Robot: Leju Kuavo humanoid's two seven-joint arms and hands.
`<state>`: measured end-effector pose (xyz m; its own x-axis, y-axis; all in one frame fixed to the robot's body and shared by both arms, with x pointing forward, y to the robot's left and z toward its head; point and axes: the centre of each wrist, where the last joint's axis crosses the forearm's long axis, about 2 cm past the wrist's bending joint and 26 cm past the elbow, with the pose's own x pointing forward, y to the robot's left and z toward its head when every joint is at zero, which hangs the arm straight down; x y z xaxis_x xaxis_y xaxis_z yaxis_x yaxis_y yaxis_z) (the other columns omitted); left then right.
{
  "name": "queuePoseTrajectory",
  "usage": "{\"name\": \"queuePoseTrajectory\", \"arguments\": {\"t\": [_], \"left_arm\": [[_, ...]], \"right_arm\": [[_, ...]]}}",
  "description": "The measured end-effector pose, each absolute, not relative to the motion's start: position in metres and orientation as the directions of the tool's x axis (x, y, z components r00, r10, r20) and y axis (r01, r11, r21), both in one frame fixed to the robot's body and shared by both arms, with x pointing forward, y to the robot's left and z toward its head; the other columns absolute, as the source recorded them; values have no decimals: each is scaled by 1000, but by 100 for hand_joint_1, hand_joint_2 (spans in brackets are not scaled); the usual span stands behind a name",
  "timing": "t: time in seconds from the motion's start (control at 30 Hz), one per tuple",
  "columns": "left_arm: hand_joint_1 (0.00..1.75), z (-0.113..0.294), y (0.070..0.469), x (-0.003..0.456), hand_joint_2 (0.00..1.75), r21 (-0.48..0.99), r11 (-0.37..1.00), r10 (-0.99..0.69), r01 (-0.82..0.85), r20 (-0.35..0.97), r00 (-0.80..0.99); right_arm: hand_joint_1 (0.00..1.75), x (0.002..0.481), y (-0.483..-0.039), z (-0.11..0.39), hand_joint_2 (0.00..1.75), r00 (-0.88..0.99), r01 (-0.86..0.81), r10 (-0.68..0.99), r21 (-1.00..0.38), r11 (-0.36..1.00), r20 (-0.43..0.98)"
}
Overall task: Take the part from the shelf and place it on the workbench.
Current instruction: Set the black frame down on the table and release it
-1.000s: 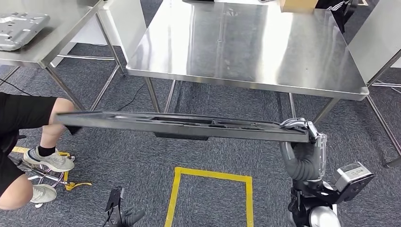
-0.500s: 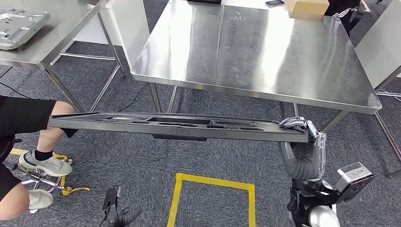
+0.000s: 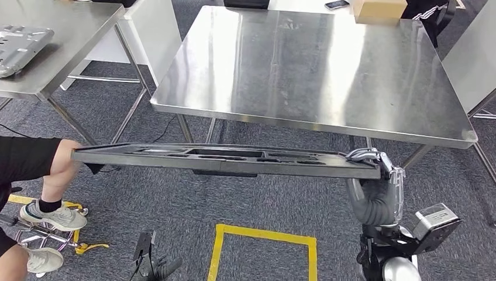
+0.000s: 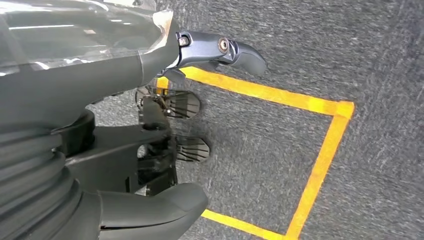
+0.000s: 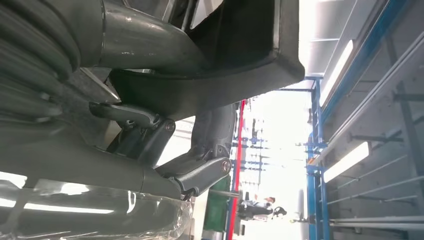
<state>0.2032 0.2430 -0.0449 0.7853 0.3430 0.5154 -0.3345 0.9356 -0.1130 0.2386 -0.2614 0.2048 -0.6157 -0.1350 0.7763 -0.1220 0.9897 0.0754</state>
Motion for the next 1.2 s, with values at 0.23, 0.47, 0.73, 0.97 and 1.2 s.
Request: {"name": "queuePoseTrajectory", "arguments": {"t": [0.23, 0.47, 0.73, 0.97, 1.2], "left_arm": [[0, -46, 245, 202, 175, -111, 937, 340, -332, 512, 789], [0, -46, 245, 203, 175, -114, 940, 334, -323, 517, 788], [0, -48, 243, 201, 175, -127, 938, 342, -324, 500, 796], [0, -46, 244, 205, 175, -133, 938, 342, -320, 509, 790], [0, -47, 243, 204, 175, -131, 942, 331, -309, 505, 797]], "right_arm": [[175, 239, -261, 204, 175, -615, -118, -134, 77, 990, 777], [175, 238, -263, 204, 175, -618, -114, -127, 71, 991, 776], [175, 236, -266, 201, 175, -615, -115, -120, 62, 991, 779], [175, 234, -267, 201, 175, -618, -100, -113, 65, 993, 778], [175, 233, -267, 200, 175, -615, -98, -114, 67, 993, 780]]}}
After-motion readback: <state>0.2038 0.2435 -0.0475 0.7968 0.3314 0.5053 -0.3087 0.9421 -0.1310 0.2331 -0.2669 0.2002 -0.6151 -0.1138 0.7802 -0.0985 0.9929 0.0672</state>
